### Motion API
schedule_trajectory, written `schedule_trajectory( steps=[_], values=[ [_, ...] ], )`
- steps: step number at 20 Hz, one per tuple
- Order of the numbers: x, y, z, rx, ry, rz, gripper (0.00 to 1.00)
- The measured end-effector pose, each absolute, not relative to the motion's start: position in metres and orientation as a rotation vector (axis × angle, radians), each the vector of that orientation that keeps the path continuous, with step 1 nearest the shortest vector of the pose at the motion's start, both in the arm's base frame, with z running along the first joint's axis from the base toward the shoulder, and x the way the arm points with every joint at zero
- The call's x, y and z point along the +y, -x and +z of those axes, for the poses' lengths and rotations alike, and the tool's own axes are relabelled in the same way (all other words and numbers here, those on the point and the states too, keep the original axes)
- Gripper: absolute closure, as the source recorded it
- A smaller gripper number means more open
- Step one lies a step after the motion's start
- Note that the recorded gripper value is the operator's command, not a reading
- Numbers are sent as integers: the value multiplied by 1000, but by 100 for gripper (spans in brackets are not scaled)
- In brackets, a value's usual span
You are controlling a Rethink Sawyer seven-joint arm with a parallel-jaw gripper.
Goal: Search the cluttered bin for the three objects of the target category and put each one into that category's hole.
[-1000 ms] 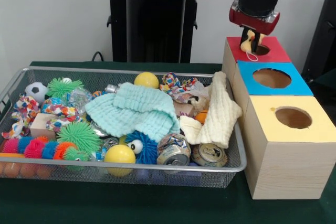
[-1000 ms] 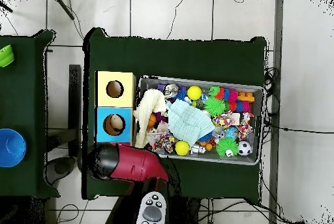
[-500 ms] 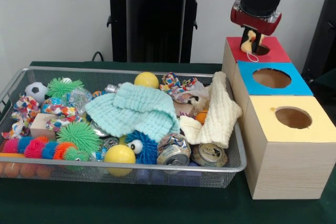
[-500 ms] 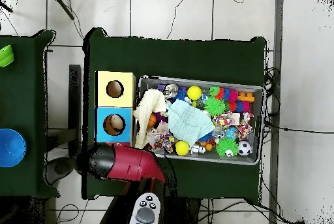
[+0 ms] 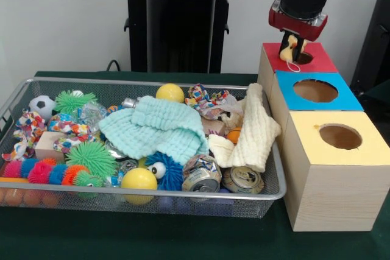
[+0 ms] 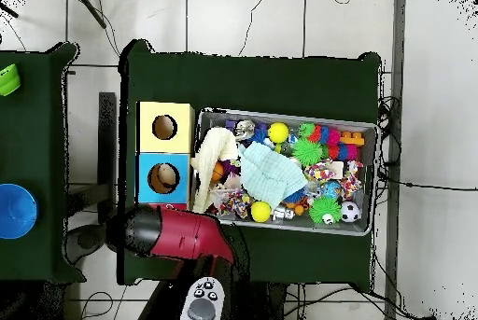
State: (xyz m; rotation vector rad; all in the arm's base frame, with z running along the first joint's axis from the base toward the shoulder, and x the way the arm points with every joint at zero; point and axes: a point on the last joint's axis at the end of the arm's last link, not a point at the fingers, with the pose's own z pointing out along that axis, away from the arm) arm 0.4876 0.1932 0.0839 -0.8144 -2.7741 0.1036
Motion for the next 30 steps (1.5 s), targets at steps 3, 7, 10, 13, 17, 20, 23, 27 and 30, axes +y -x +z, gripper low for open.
schedule_trajectory(
  steps=[3, 7, 10, 13, 17, 20, 23, 27, 30],
  values=[
    [194, -488, 85, -2785, 816, 117, 0],
    [189, -492, 86, -2796, 832, 128, 0],
    [186, -492, 83, -2794, 837, 141, 0],
    [186, -492, 83, -2796, 837, 144, 0],
    [187, -491, 83, -2798, 835, 150, 0],
    [187, -491, 83, -2800, 834, 152, 0],
    [187, -491, 84, -2803, 832, 157, 0],
    [187, -491, 84, -2804, 832, 159, 0],
    [187, -491, 84, -2804, 832, 159, 0]
  ],
)
